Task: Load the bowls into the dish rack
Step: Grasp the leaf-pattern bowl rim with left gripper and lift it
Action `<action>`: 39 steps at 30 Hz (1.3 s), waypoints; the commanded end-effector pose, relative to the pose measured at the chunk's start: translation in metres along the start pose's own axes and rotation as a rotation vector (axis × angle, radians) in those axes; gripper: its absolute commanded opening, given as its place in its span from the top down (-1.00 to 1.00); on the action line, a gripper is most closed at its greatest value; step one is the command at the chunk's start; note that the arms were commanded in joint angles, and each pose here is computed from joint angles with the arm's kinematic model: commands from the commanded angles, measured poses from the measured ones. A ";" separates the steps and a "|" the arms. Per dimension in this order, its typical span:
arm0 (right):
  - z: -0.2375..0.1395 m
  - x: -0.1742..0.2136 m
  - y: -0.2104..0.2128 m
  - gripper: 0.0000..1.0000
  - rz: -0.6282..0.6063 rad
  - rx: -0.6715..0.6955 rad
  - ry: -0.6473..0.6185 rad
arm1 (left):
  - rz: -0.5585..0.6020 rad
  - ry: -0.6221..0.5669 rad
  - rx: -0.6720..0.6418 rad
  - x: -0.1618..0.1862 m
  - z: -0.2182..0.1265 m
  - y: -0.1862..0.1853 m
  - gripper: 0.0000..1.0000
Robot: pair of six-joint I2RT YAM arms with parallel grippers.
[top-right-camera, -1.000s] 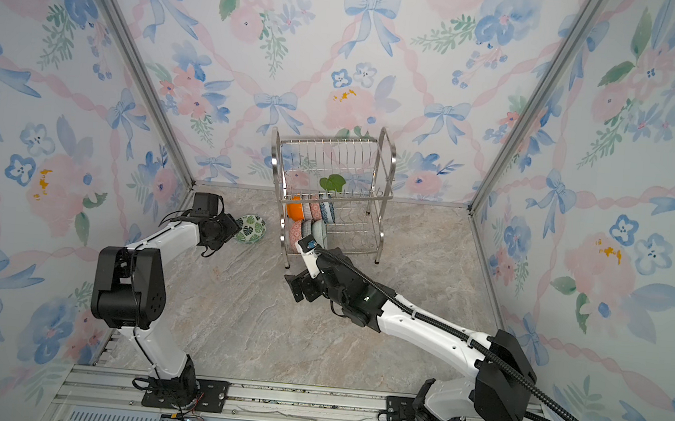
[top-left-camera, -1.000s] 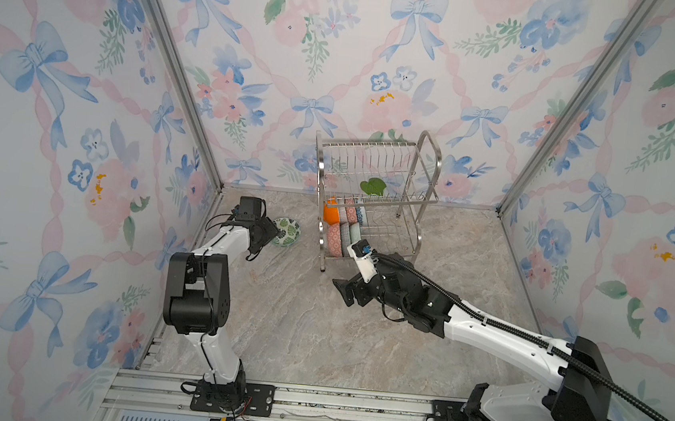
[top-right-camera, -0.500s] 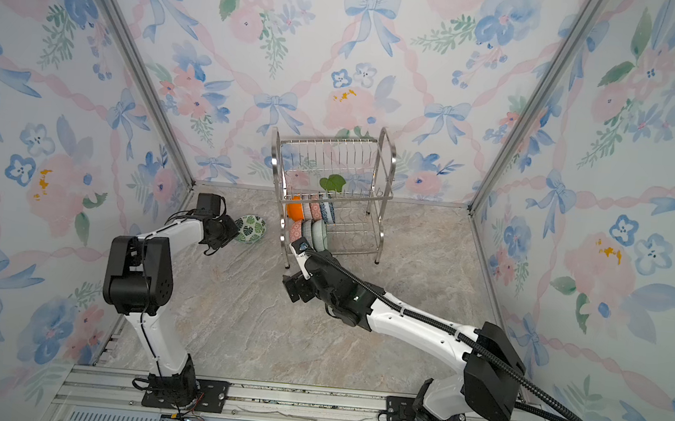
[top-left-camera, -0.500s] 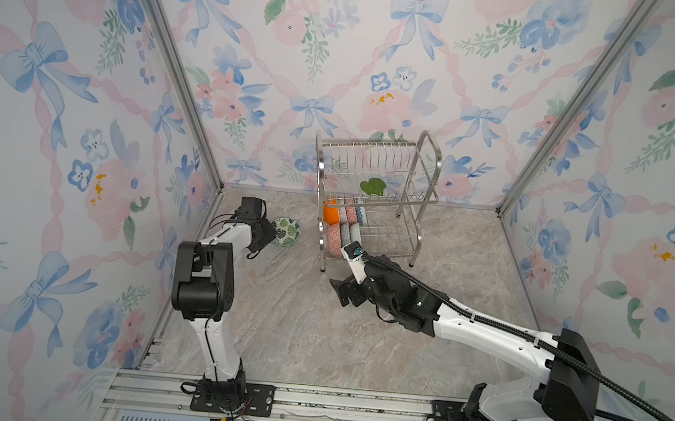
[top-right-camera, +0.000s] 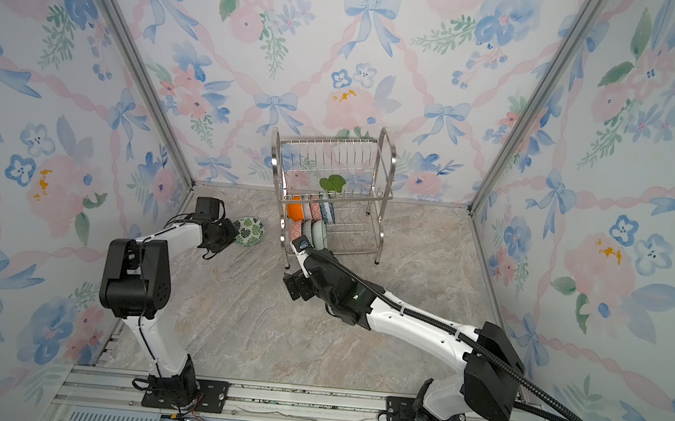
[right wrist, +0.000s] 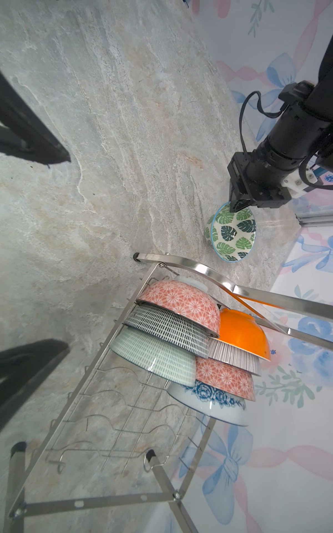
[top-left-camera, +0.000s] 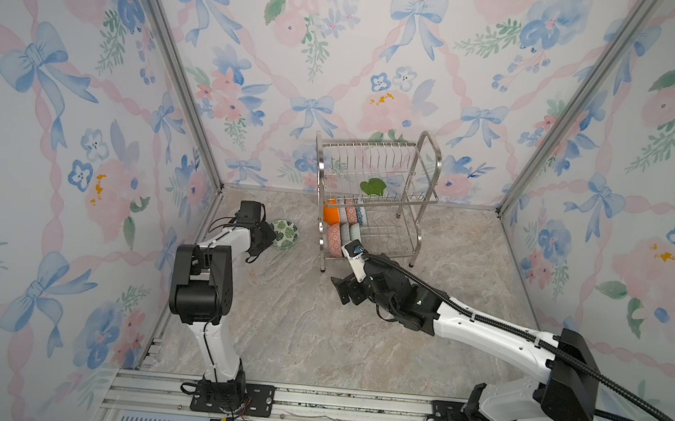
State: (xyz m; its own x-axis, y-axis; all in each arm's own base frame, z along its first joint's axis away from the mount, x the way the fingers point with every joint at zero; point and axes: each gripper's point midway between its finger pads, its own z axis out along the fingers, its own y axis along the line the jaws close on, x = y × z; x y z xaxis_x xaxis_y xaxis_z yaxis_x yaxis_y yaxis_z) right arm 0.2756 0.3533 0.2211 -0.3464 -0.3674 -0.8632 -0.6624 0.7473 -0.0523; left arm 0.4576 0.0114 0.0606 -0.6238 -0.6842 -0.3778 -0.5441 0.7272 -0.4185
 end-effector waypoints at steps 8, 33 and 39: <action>-0.009 0.001 -0.006 -0.93 -0.021 0.011 0.027 | 0.186 0.063 0.097 0.075 -0.074 -0.010 1.00; -0.054 0.070 -0.116 -0.93 0.181 0.220 0.124 | 0.619 0.283 0.232 0.272 -0.118 -0.100 1.00; -0.052 0.091 -0.117 -0.93 0.201 0.228 0.175 | 0.704 0.338 0.229 0.305 -0.105 -0.121 1.00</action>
State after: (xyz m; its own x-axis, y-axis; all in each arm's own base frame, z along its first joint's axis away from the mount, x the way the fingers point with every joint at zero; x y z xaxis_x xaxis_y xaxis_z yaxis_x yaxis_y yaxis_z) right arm 0.2951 0.2137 0.1979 -0.5105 -0.2456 -0.8241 -0.4185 0.9081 -0.0114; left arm 0.2652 -0.2622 0.0757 -0.9419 0.0056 -0.3358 0.1227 0.9366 -0.3284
